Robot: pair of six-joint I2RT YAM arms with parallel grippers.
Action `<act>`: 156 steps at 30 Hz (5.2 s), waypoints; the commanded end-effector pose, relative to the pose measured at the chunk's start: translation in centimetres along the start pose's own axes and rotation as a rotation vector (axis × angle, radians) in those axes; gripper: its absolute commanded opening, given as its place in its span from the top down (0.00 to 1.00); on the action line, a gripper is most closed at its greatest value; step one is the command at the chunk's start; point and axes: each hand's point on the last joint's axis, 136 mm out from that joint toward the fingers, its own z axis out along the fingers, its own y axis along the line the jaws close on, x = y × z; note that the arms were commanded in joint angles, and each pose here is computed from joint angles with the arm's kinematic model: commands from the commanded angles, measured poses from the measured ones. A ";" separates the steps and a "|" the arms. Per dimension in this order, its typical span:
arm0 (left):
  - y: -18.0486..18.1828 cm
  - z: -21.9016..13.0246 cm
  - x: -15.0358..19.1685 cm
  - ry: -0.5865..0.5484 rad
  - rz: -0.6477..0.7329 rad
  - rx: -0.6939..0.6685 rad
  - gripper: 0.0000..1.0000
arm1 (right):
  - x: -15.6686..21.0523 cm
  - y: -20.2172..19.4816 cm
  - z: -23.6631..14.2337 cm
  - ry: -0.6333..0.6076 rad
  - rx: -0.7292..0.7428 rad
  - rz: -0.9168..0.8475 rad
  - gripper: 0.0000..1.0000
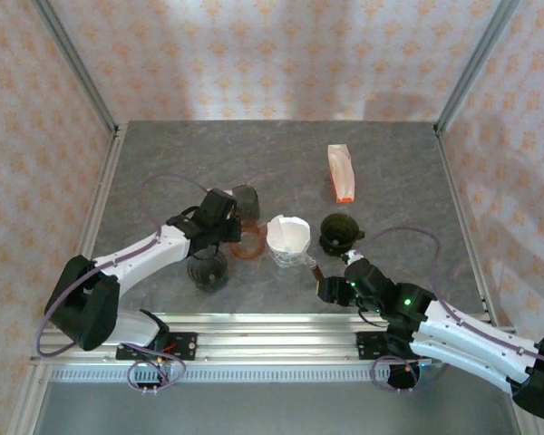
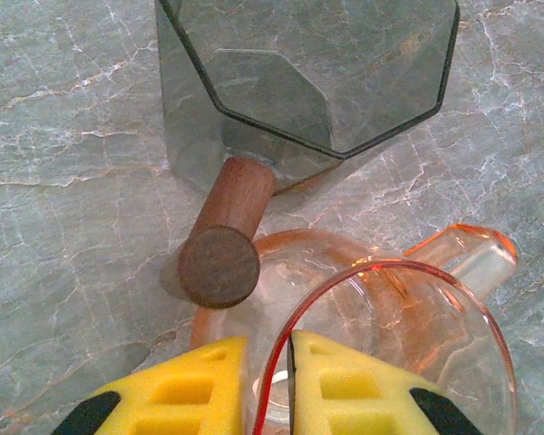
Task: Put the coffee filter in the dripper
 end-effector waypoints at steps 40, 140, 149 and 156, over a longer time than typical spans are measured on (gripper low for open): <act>-0.4 -1.9 0.6 -0.026 -0.119 0.063 1.00 | 0.6 0.8 0.6 0.012 -0.062 0.012 0.37; 6.8 -14.1 2.7 -0.185 -0.230 -0.053 1.00 | -15.9 13.6 19.8 -0.061 -0.160 -0.091 0.42; 2.9 -14.5 1.8 -0.210 -0.119 -0.008 1.00 | -13.7 11.9 13.2 -0.141 -0.095 -0.111 0.41; -2.6 -12.9 2.4 -0.188 -0.020 0.061 1.00 | -12.7 8.9 6.2 -0.257 -0.022 -0.072 0.41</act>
